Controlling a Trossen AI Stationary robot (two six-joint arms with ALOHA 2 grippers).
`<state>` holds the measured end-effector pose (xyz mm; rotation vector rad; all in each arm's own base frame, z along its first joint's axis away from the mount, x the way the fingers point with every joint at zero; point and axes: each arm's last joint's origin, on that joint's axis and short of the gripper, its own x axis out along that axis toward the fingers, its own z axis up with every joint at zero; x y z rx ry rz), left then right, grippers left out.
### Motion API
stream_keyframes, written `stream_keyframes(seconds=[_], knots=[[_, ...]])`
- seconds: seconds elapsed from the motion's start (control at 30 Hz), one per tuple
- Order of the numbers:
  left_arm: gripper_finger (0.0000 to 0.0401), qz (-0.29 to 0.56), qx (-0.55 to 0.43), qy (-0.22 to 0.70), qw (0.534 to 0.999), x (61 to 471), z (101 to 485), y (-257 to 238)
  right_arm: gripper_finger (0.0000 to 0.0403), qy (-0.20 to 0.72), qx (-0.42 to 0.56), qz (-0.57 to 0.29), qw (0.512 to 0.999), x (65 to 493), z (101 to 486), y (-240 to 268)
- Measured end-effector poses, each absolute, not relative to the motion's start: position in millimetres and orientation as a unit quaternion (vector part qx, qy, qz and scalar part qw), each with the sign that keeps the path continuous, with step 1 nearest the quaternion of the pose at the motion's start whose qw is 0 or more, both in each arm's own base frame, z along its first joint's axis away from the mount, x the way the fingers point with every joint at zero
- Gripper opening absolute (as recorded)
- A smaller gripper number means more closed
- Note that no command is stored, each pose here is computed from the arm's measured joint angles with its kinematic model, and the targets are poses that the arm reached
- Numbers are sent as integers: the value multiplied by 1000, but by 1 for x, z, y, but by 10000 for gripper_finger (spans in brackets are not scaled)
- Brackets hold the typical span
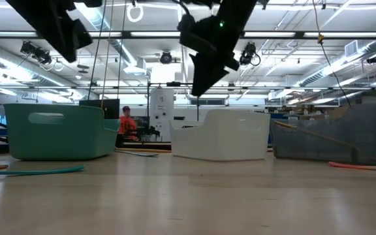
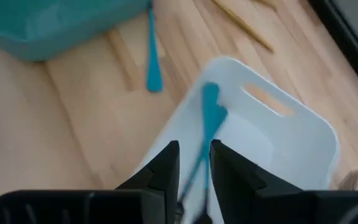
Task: Sort silverware by color (type)
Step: Put the gold fork into the black bin
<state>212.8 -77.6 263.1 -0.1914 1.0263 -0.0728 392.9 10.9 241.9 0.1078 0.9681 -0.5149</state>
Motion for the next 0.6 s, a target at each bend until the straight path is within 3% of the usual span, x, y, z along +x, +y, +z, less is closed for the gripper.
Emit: stream_keyframes(seconds=[0.13,0.37,0.6], knots=[[153,-39,-159,505,848,205,263,-97,95,440,8,-238,866,394,242,35],[153,39,-297,507,808,191,263,-123,96,384,-49,-187,903,398,250,80],[153,124,-346,516,774,186,240,-157,96,336,-61,-117,933,393,234,123]])
